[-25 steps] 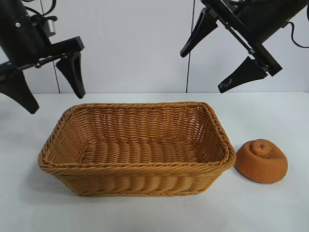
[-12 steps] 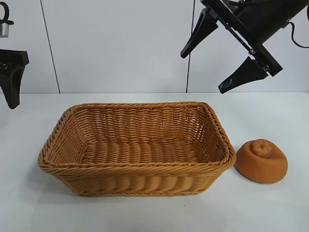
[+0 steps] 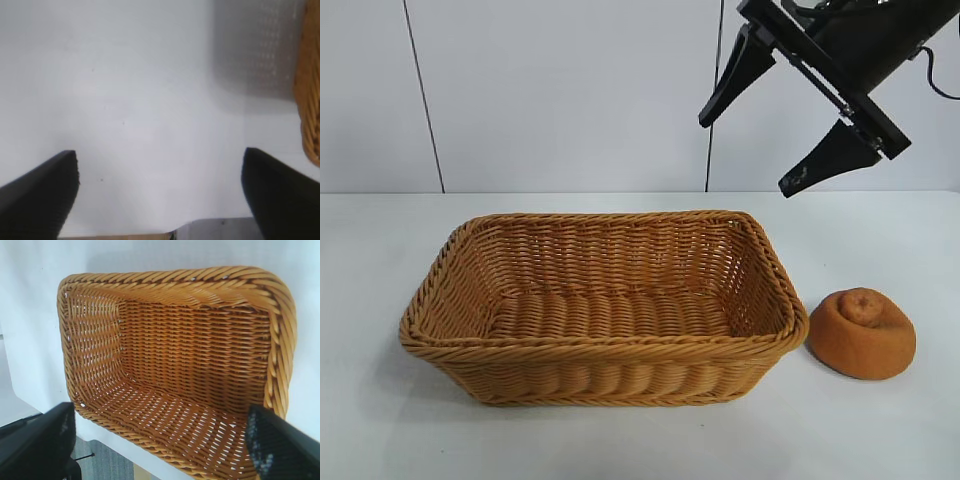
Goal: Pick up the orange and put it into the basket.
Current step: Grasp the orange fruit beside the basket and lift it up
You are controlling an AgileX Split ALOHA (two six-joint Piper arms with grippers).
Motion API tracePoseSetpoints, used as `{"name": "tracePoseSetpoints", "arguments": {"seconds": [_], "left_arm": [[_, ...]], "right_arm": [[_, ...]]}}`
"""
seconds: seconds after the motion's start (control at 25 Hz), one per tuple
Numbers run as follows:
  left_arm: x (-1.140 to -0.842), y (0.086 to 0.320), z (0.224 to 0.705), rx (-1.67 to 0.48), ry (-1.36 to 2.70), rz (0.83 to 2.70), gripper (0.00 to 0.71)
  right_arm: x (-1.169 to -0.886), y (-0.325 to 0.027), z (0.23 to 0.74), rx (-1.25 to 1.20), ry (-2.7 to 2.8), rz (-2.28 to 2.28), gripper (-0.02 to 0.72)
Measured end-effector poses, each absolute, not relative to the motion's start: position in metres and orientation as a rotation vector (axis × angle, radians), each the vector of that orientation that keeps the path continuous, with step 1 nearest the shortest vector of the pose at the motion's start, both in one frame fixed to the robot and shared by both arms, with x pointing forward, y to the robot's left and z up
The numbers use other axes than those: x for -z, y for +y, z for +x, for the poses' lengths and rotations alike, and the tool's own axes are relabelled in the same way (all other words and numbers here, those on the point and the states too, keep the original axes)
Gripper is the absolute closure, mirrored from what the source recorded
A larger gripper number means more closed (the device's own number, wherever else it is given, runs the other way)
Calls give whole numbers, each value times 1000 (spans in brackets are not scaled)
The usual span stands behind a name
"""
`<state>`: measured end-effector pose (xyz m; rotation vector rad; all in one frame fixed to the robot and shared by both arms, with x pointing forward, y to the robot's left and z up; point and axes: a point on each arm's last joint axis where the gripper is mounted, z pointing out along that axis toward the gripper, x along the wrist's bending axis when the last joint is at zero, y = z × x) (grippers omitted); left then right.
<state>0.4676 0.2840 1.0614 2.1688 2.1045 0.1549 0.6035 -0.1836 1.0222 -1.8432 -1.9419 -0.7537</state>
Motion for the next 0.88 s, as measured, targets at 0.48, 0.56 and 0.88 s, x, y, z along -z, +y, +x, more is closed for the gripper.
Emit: {"name": "tracePoseSetpoints", "arguments": {"seconds": [0.48,0.56,0.88], "left_arm": [[-1041,293,346,-415,1934,2000,80],[-1035,295,329,-455,1904,1969,80],[-1049,298,279,-694,1702,1764,80]], "right_arm": [[-1022,-184,604,754,-1942,-1843,72],[-1022,-184,603,753,-1942,-1842,72],[-1024,-186,601,735,-1985,-1831,72]]}}
